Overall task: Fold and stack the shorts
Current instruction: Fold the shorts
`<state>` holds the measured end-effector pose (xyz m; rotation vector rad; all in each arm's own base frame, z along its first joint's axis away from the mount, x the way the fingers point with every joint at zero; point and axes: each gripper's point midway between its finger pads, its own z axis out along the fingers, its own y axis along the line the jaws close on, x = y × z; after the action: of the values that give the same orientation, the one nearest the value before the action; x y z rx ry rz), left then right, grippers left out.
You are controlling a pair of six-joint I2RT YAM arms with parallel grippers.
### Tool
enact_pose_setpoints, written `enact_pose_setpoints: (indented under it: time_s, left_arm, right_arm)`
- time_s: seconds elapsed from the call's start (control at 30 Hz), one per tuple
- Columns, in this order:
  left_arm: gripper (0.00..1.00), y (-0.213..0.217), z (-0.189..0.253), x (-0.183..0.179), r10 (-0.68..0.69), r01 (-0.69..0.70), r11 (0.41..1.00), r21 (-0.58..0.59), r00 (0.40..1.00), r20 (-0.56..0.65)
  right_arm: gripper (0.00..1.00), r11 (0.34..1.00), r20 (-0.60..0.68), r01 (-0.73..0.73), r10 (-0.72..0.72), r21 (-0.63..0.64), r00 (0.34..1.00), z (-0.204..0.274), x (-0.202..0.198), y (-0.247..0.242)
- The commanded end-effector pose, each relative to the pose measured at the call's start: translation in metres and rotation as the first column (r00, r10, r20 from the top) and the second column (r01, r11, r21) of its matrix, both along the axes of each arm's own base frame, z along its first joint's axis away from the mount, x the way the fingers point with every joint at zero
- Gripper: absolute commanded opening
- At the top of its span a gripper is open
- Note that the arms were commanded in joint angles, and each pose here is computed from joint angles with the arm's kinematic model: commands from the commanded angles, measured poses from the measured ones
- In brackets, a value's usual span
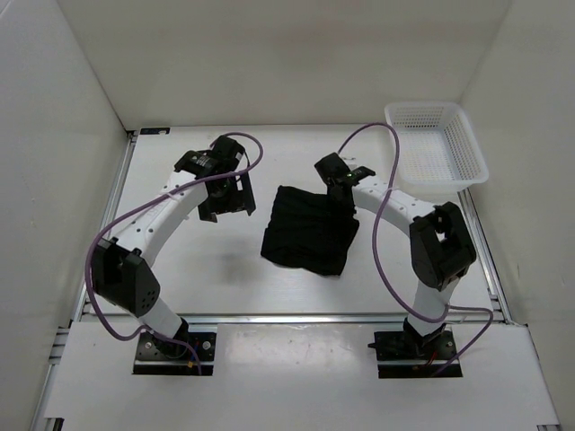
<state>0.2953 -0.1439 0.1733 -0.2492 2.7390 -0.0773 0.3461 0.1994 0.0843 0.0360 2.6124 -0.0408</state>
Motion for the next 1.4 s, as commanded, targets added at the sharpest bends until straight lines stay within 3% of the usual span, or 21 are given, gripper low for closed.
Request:
enact_pose_setpoints:
  time_s: [0.0,0.03,0.13,0.3,0.43,0.53,0.67,0.7,0.77,0.8,0.9,1.03,1.1,1.2,1.23,1.3,1.37]
  left_arm:
    - [1.00,-0.007,-0.001,0.001,-0.025,0.026,0.999,-0.026,1.000,0.006]
    - [1.00,-0.010,-0.001,0.000,-0.035,0.035,0.999,-0.026,0.999,0.006]
    - [1.00,-0.009,-0.007,-0.001,-0.035,0.034,0.999,-0.019,0.999,-0.011]
    - [1.00,-0.011,-0.009,0.001,-0.035,0.035,0.999,-0.023,0.999,-0.001]
    - [1.00,-0.014,-0.014,-0.002,-0.047,0.047,0.999,-0.023,0.999,-0.021]
    - [1.00,-0.014,-0.014,-0.002,-0.047,0.047,0.999,-0.023,0.999,-0.021]
    - [1.00,-0.010,-0.018,-0.006,-0.043,0.043,0.999,-0.009,0.999,-0.027]
    - [1.00,-0.009,-0.018,-0.005,-0.040,0.040,0.999,-0.002,0.999,-0.023]
    - [1.00,-0.008,-0.020,-0.007,-0.040,0.040,0.999,0.002,0.999,-0.031]
    - [1.00,-0.008,-0.020,-0.007,-0.040,0.040,0.999,0.002,0.999,-0.031]
    - [1.00,-0.006,-0.018,-0.006,-0.026,0.026,1.000,0.004,0.999,-0.019]
    - [1.00,-0.002,-0.015,-0.007,-0.019,0.019,1.000,0.021,1.000,-0.012]
    - [1.00,-0.001,-0.016,-0.009,-0.010,0.011,1.000,0.023,1.000,-0.021]
    - [1.00,0.002,-0.012,-0.008,0.007,-0.007,0.999,0.032,1.000,0.000]
    - [1.00,0.005,-0.009,-0.007,0.016,-0.017,0.999,0.028,1.000,0.008]
    - [1.00,0.009,-0.009,-0.005,0.030,-0.030,0.999,0.028,1.000,0.008]
    - [1.00,0.019,-0.006,-0.004,0.059,-0.060,0.998,0.027,0.998,0.009]
  right_arm:
    - [0.41,0.996,-0.041,0.076,-0.078,-0.037,0.996,-0.017,0.005,-0.023]
    - [0.74,0.996,-0.056,0.080,-0.082,-0.032,0.995,-0.021,0.005,-0.024]
    - [0.99,0.997,-0.074,0.072,-0.074,-0.020,0.995,-0.017,-0.003,-0.025]
    - [1.00,0.996,-0.138,0.086,-0.081,0.032,0.987,-0.027,-0.025,-0.030]
    - [0.90,0.981,-0.204,0.120,-0.088,0.149,0.975,-0.044,-0.033,-0.027]
    - [0.78,0.970,-0.209,0.133,-0.090,0.205,0.974,-0.053,-0.032,-0.025]
    - [0.53,0.957,-0.216,0.101,-0.041,0.272,0.976,-0.063,-0.031,-0.011]
    - [0.39,0.955,-0.229,0.099,-0.034,0.278,0.973,-0.069,-0.032,-0.009]
    - [0.28,0.955,-0.235,0.079,-0.010,0.287,0.972,-0.075,-0.028,0.000]
    - [0.17,0.958,-0.233,0.051,0.017,0.283,0.972,-0.076,-0.027,0.006]
    - [0.05,0.956,-0.213,-0.005,0.071,0.295,0.975,-0.076,-0.010,0.026]
    - [0.03,0.950,-0.207,-0.061,0.130,0.307,0.970,-0.071,0.009,0.046]
    - [0.07,0.950,-0.184,-0.079,0.139,0.302,0.973,-0.058,0.021,0.050]
    - [0.63,0.952,-0.122,-0.114,0.154,0.283,0.980,-0.033,0.028,0.046]
    - [0.91,0.956,-0.106,-0.120,0.153,0.268,0.982,-0.026,0.028,0.042]
    - [1.00,0.960,-0.046,-0.127,0.143,0.250,0.989,0.001,0.030,0.035]
    - [1.00,0.968,0.044,-0.124,0.117,0.217,0.992,0.037,0.034,0.023]
